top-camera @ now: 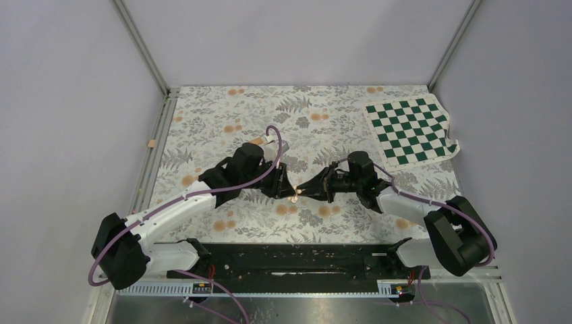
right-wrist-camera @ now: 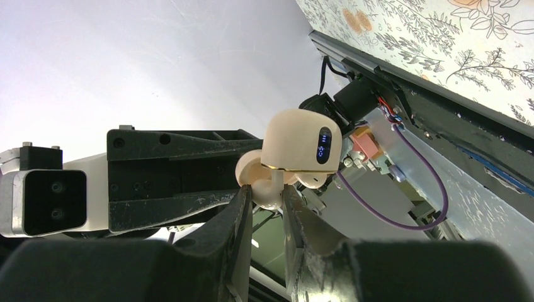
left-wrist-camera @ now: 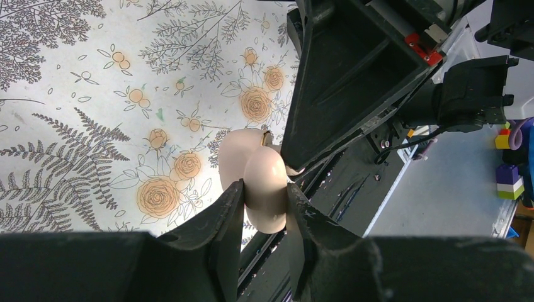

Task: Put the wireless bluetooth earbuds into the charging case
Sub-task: Place the earbud in the charging case.

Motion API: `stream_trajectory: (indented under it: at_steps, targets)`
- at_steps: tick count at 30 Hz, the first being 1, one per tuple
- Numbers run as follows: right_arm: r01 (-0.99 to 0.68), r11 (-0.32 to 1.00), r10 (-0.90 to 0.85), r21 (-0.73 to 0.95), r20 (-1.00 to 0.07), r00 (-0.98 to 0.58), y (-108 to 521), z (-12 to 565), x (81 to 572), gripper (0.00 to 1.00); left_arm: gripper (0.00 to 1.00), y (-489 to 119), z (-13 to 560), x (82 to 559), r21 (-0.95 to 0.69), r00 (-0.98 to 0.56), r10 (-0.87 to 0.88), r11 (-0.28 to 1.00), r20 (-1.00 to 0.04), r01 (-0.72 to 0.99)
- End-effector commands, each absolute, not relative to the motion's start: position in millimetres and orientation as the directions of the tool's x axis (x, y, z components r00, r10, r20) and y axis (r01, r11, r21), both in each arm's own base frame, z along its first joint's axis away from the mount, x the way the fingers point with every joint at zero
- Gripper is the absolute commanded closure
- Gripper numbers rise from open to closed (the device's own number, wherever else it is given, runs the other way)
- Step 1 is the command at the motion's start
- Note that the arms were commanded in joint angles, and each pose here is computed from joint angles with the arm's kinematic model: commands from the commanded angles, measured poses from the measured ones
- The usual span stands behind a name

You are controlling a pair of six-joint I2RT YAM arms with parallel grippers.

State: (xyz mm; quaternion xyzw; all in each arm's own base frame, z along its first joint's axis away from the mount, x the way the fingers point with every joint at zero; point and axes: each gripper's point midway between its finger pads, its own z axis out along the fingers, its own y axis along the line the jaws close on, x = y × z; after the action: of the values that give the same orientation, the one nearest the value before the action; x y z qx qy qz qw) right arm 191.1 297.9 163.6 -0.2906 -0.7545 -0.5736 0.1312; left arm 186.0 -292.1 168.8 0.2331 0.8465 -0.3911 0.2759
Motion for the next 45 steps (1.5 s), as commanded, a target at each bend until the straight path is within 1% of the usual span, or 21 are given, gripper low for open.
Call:
stream_trajectory:
  at_steps: [1,16,23,28,35,45]
  targets:
    - [0.575,0.155,0.284,0.804,0.521,-0.805,304.1,167.9,197.2,1.00,1.00,-307.2,217.9,188.9,-0.533,-0.656,0.117,0.486,-0.745,0.692]
    - [0.572,0.137,0.319,0.809,0.510,-0.799,296.7,166.1,198.5,1.00,1.00,-308.5,215.0,180.9,-0.542,-0.658,0.154,0.447,-0.737,0.711]
    - [0.561,0.149,0.334,0.814,0.492,-0.804,291.2,166.1,199.0,1.00,1.00,-307.0,211.1,182.1,-0.599,-0.700,0.153,0.412,-0.697,0.686]
    - [0.558,0.122,0.334,0.820,0.496,-0.802,288.8,171.5,198.9,1.00,1.00,-305.9,205.4,185.6,-0.627,-0.725,0.153,0.405,-0.672,0.666]
    - [0.547,0.092,0.333,0.832,0.492,-0.804,286.0,182.9,199.4,1.00,1.00,-307.3,200.7,188.2,-0.626,-0.723,0.159,0.400,-0.672,0.669]
    - [0.551,0.111,0.342,0.827,0.489,-0.802,277.8,175.5,191.7,1.00,1.00,-308.0,200.3,188.2,-0.644,-0.724,0.155,0.360,-0.672,0.675]
